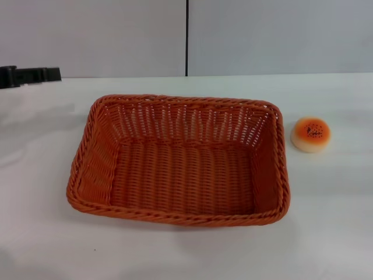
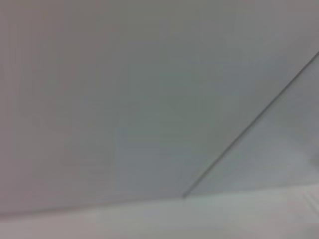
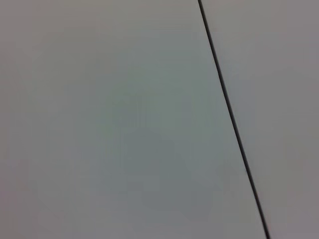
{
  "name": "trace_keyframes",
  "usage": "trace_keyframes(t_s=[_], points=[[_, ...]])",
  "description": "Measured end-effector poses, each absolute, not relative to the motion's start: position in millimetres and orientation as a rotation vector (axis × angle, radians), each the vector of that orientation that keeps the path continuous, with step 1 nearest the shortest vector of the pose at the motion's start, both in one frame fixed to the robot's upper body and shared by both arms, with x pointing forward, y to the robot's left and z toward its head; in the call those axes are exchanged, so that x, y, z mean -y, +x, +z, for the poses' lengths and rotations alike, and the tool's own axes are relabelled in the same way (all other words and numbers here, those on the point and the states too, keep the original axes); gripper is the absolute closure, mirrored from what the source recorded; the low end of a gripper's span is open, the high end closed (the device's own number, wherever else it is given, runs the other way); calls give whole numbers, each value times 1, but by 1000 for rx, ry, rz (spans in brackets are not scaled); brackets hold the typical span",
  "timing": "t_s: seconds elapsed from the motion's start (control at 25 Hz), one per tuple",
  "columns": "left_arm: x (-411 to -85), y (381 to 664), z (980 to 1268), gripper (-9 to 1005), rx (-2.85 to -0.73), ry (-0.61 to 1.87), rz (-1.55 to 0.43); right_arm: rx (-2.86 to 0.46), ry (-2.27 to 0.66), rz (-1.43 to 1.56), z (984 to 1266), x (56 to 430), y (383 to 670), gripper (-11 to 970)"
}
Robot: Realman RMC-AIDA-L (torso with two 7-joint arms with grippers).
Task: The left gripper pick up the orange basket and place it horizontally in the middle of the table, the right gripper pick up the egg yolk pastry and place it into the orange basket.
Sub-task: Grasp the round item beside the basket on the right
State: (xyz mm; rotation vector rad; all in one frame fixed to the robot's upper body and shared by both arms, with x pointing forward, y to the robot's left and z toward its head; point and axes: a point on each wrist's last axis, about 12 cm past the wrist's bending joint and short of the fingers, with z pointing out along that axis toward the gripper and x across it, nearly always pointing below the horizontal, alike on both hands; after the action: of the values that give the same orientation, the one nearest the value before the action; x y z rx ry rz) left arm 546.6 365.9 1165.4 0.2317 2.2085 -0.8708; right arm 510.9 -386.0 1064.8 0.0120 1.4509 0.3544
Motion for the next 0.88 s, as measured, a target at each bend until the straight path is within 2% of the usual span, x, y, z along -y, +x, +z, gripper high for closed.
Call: trace_keyframes(t_s=[0.24,0.28,0.4,0.84,0.88], points=[[-375,538,1157,355,-2057,277,-831,-1622,13,531,1085,407,506,417],[-386,527,1150,355,-1901,287,-791,-1663,16,558,1089,409,506,418],[-394,520,1139,356,-1827,283,-733,-1755,17,602,1100,414,510,421],[-394,513,1112,351,-1767,342,-635,-2176,20,856,1155,404,555,426],[-394,512,1103,351,-1755,324,-620,-2223,30,866,1159,402,560,426]])
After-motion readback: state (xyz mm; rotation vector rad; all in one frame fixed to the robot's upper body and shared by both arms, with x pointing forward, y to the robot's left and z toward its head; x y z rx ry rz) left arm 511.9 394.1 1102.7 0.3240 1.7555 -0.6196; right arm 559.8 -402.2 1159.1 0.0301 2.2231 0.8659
